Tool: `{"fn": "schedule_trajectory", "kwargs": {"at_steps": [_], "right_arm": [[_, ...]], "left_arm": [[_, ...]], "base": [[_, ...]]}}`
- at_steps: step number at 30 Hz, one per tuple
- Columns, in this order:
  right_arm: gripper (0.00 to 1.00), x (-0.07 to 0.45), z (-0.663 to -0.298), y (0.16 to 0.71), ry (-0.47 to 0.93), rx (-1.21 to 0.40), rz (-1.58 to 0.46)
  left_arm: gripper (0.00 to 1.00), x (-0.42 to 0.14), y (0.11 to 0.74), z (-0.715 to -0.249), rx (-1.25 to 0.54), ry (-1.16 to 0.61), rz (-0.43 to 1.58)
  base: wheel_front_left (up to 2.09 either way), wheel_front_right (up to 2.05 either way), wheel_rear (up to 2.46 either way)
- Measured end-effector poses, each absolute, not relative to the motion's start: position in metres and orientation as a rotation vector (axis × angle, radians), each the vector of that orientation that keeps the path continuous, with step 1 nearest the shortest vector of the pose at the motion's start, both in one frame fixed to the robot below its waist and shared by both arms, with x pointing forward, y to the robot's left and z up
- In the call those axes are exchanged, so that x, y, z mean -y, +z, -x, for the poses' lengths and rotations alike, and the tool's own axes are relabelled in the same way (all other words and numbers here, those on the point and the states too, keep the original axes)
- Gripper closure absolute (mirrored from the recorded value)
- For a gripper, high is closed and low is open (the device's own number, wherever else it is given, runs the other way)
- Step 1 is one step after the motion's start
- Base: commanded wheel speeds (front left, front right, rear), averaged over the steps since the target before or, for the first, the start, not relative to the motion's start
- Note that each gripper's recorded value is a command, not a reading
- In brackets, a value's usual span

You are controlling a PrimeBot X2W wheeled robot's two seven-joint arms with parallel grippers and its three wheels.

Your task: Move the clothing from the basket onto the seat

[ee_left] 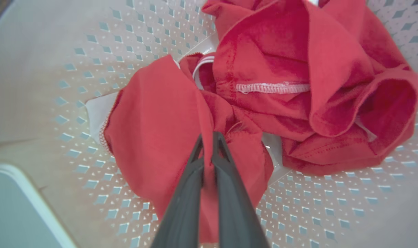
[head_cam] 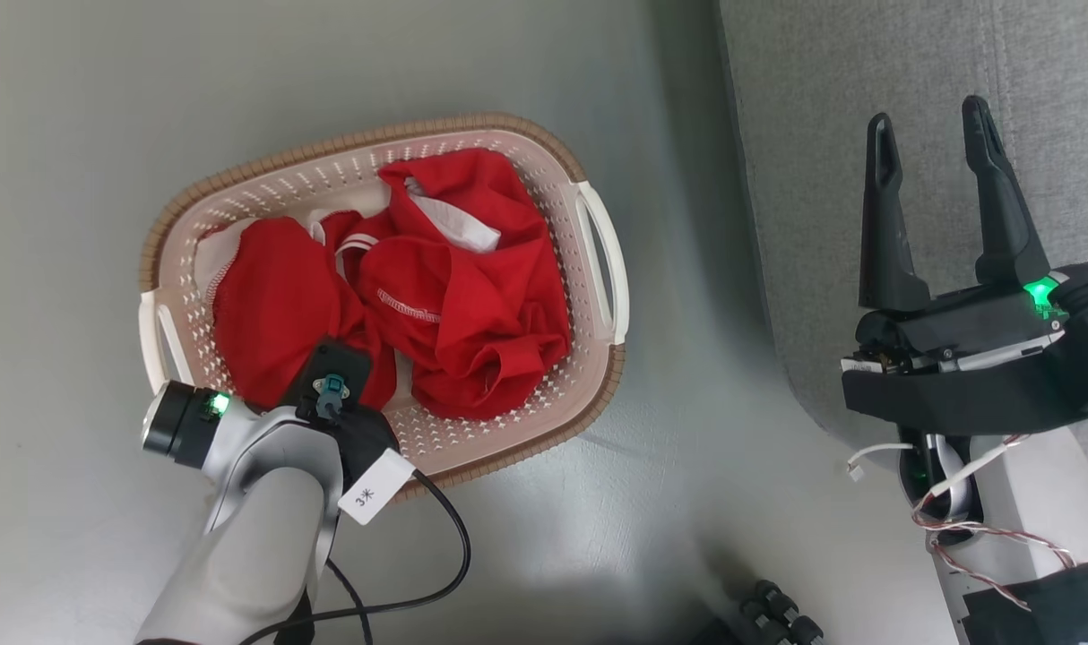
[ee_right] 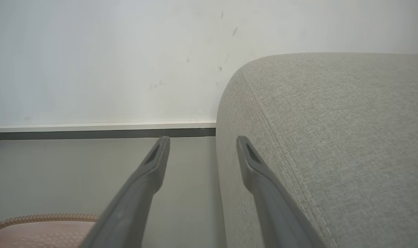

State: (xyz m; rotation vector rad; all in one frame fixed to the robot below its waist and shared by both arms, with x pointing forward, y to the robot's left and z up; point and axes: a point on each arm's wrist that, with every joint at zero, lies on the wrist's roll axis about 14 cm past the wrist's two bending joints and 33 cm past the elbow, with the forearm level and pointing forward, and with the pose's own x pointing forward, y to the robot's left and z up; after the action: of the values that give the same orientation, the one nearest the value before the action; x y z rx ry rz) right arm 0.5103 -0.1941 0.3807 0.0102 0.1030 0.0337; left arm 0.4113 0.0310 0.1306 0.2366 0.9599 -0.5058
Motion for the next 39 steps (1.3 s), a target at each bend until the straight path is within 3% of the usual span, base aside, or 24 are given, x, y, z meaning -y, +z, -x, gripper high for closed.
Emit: {"fn": "schedule_trajectory", "kwargs": {"at_steps": [15, 39], "right_arm": [[0.0, 0.186, -0.506, 0.401, 0.057, -0.087, -0.027], [0.0, 0.157, -0.484, 0.46, 0.135, -0.009, -0.068]], "left_arm": [[1.0, -0.025, 0.194, -0.451, -0.72, -0.484, -0.186], [1.0, -0.014, 0.392, -0.51, -0.231, -0.501, -0.058]], "base": [[0.0, 0.0, 0.0], [0.0, 0.0, 0.0]]}}
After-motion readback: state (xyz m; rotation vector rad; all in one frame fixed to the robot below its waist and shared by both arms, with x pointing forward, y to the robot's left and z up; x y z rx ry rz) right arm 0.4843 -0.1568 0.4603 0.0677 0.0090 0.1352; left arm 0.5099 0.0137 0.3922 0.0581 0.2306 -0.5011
